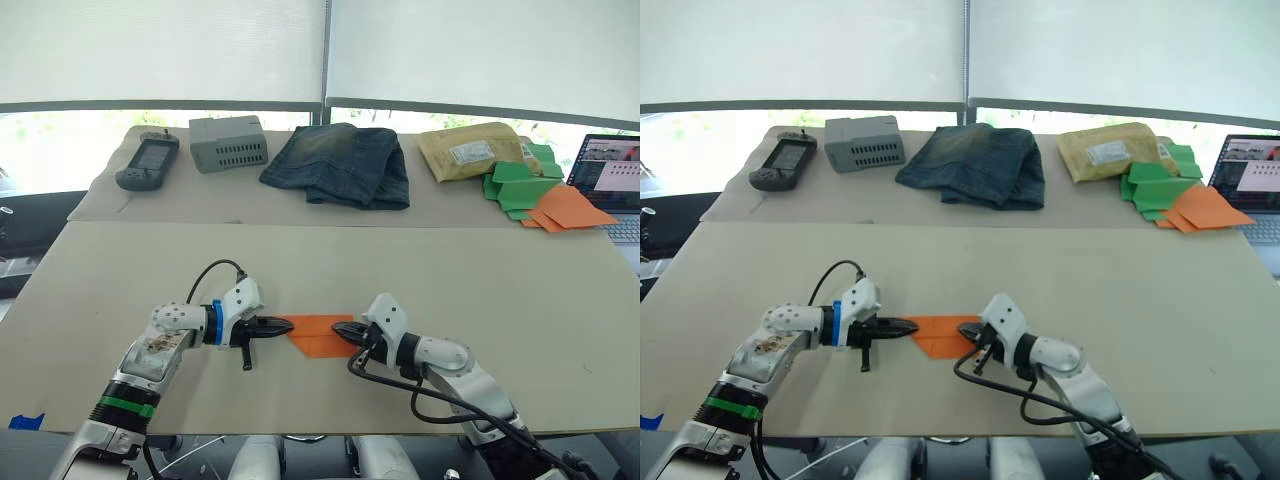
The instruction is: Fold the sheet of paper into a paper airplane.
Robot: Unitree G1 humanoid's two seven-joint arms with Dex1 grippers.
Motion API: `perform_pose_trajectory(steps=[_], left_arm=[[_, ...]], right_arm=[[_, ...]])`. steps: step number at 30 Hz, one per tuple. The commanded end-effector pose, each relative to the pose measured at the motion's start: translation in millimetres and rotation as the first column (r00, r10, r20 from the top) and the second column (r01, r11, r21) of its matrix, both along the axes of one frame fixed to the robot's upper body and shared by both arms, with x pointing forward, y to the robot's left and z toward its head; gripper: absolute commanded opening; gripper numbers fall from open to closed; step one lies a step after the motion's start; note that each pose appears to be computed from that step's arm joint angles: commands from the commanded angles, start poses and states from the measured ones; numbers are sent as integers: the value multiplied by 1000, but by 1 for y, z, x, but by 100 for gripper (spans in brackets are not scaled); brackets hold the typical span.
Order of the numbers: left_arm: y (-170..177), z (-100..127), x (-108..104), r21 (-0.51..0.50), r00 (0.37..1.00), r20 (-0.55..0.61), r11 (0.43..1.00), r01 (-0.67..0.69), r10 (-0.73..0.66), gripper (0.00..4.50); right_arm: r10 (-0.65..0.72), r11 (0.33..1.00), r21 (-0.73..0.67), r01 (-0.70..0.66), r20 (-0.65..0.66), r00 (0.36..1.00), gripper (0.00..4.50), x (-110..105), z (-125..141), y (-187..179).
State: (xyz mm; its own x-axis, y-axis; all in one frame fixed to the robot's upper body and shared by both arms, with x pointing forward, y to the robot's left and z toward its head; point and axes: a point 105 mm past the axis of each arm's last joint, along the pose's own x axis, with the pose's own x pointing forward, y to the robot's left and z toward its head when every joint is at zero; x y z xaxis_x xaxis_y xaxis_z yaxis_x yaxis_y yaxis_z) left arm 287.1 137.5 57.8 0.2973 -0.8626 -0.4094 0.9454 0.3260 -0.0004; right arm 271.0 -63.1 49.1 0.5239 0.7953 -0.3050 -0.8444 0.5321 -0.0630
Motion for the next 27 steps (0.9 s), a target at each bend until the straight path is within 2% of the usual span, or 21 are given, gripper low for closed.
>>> perform_pose_trajectory(steps=[1,5,9,12,14,16,20,23,26,27], left_arm=[[28,-23,-5,81,990,-86,992,-101,108,0],[26,-15,-6,42,992,-73,994,-101,104,0],[17,-10,-8,23,995,-72,998,-64,66,0],[14,-13,-7,38,996,-71,998,-44,47,0],[14,-13,-5,40,997,-64,998,-42,45,0],[14,-7,-1,17,997,-61,999,-48,49,0],[18,23,-5,-136,990,-133,988,-72,54,0],[30,44,-10,-191,984,-158,976,-107,77,0],[40,53,-13,-183,979,-166,971,-151,121,0],[44,55,-14,-173,976,-162,970,-170,142,0]], right_arm=[[-22,998,-58,15,-120,993,5,-7,-30,-8],[-24,998,-55,19,-87,996,5,-3,-25,-9],[-20,1000,-3,20,37,999,5,6,2,-9],[38,999,23,-41,116,993,5,-1,29,-9],[49,995,81,-60,121,991,5,-3,48,-12],[48,987,148,-57,63,997,64,-3,61,-18],[69,971,234,-45,-97,993,198,-3,75,-30],[102,982,175,-78,-131,986,303,-1,77,-38],[120,989,100,-105,-158,980,403,4,71,-46],[134,990,71,-123,-169,976,403,5,67,-48]])
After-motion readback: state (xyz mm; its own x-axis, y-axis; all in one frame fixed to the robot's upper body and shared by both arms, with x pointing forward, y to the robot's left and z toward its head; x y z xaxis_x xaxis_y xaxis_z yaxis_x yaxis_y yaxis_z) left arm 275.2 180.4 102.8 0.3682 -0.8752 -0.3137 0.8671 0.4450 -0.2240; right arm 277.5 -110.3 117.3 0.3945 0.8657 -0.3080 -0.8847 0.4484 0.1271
